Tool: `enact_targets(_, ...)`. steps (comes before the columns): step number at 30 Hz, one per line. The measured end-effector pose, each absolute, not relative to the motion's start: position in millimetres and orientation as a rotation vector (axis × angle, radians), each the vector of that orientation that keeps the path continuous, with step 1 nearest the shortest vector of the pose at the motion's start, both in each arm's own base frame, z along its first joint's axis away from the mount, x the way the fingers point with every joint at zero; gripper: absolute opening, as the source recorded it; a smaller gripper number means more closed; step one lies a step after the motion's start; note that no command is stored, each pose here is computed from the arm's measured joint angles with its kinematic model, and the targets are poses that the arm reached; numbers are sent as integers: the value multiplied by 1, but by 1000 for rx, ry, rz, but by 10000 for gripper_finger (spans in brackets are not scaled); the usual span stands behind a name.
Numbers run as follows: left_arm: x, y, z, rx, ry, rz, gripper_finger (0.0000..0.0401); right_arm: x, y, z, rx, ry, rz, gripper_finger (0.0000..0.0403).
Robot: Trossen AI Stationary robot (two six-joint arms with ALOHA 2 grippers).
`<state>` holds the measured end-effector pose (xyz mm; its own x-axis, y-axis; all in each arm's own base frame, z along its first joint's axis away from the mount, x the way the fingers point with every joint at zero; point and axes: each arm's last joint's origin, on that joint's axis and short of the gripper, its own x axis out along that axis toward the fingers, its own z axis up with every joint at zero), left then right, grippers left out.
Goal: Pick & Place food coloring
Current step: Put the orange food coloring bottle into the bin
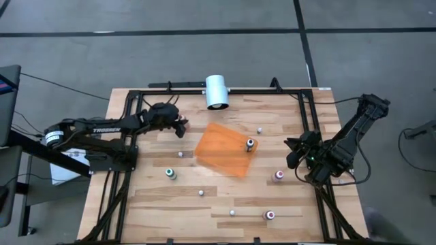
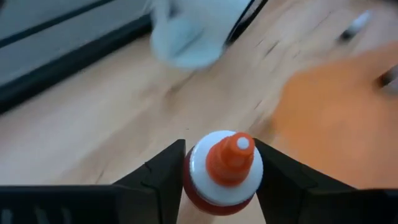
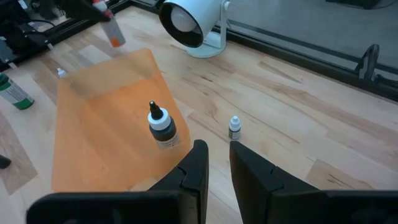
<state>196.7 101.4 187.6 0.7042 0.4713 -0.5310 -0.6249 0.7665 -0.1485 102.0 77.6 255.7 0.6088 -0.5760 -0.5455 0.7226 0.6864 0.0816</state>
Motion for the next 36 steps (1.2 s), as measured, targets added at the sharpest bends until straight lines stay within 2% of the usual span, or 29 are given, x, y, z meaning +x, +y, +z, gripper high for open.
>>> enact_targets(7,220,108,249,-312,315,439,145,102,77,256,303,516,-763,56)
enact_targets(14,232,104,302,-319,186,132,156,102,77,256,278,525,-758,56)
enact_targets(24,233,95,336,-412,-1,-260,151,102,77,256,277,525,-757,56)
enact_targets(36,228,86,361,-428,-152,-476,156,102,77,256,277,525,-757,56)
